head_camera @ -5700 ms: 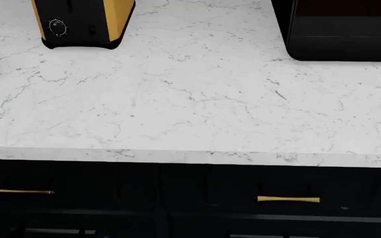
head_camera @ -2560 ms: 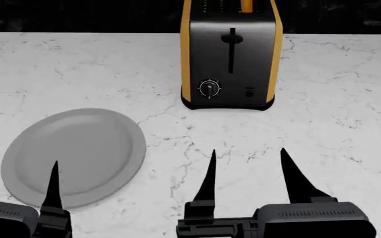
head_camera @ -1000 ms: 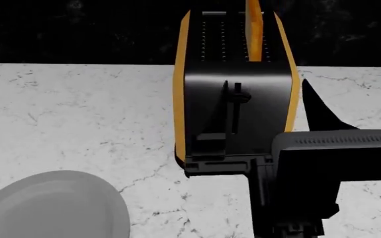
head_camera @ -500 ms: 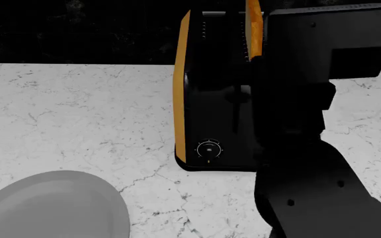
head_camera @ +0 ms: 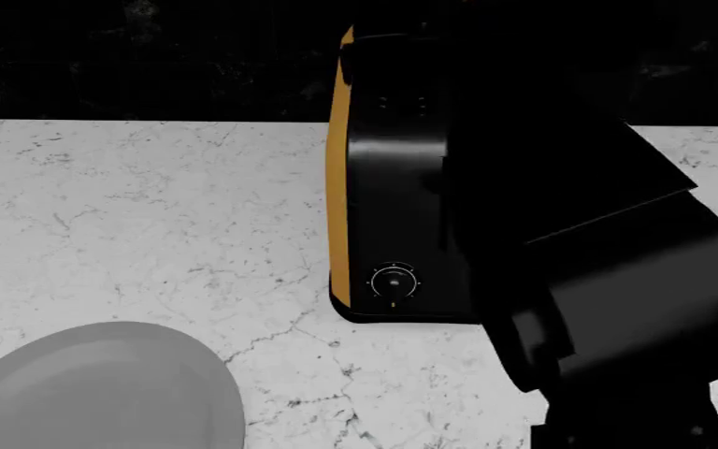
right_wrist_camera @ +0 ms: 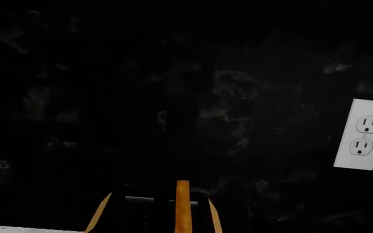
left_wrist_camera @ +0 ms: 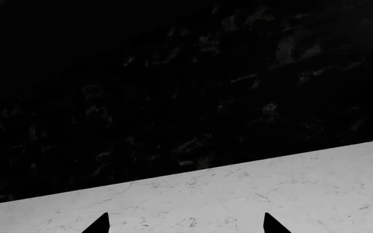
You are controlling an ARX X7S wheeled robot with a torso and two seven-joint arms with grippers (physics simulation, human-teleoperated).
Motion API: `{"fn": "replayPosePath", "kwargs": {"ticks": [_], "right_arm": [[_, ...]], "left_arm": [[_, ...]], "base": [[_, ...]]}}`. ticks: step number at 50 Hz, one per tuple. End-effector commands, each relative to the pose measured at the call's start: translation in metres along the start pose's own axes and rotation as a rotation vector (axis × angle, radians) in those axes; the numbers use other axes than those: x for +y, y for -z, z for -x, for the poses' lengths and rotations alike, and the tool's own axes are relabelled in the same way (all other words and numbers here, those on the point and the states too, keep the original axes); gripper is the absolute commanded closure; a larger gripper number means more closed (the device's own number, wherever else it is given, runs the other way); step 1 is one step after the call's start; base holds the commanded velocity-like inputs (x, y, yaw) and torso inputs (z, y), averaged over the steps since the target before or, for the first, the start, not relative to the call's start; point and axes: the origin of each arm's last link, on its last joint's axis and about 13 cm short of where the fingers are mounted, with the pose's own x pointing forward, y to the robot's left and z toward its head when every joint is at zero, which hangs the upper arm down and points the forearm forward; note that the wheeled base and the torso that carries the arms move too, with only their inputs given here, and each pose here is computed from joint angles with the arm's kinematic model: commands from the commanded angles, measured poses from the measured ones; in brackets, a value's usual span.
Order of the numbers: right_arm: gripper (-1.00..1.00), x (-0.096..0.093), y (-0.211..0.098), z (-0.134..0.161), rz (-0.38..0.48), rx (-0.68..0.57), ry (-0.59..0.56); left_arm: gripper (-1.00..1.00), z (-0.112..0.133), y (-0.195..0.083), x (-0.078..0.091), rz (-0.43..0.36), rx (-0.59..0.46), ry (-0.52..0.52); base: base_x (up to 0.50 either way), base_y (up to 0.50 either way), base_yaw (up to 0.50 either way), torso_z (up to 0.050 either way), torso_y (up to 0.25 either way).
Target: Place the toasted item on a plate.
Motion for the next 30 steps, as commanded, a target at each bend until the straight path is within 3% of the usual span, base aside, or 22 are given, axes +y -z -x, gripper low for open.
{"fn": "replayPosePath", "kwargs": {"ticks": [1,30], "right_arm": [[-1.0,0.002,-0.005,-0.014,0.032,0.093,0.011],[-1.0,0.001,0.025,-0.045,0.038,0.206,0.059]], "left_arm": [[-1.0,0.002,-0.001,0.001,-0.004,-0.002,-0.005],[-1.0,0.001,-0.002,-0.001,-0.004,-0.003,0.003]], "base": [[0.0,0.0,0.0,0.0,0.0],[0.0,0.0,0.0,0.0,0.0]]}}
